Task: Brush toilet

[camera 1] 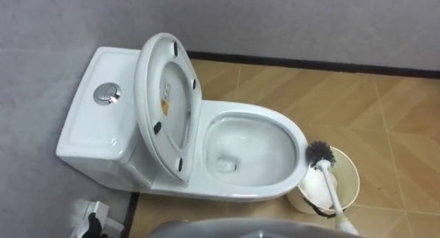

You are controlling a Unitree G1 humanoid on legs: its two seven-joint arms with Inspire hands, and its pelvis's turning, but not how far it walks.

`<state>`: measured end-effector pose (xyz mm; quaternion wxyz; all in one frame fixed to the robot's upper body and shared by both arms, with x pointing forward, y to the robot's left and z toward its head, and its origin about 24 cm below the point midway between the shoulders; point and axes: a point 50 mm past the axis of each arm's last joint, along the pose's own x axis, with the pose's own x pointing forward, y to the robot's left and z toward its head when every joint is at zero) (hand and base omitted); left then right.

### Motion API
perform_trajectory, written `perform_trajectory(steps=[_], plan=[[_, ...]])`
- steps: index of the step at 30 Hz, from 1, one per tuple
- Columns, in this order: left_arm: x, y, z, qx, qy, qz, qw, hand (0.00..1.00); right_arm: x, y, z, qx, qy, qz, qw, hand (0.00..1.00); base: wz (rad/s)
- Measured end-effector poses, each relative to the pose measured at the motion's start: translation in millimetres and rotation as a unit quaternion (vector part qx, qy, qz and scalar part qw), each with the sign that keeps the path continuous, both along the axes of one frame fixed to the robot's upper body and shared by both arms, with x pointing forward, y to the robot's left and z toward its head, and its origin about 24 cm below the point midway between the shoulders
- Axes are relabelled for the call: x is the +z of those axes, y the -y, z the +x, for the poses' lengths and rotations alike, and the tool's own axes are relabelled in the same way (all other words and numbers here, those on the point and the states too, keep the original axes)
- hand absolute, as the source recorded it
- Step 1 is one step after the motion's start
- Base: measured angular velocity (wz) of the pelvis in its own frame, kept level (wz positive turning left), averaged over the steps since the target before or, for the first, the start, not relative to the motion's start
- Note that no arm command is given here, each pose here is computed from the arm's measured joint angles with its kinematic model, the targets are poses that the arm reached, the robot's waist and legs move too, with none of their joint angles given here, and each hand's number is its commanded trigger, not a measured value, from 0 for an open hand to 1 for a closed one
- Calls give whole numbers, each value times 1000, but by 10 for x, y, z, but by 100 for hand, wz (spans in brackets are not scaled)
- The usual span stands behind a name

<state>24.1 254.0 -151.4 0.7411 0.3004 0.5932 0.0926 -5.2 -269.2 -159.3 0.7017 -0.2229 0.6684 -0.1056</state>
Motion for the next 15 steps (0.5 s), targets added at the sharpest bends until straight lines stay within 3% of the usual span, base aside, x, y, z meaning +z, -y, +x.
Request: perform_trajectory(steps=[15], plan=[[-94,138,-75,-5,-52,-42,998,0,-47,-119,-95,-16,-46,50,998,0,-4]])
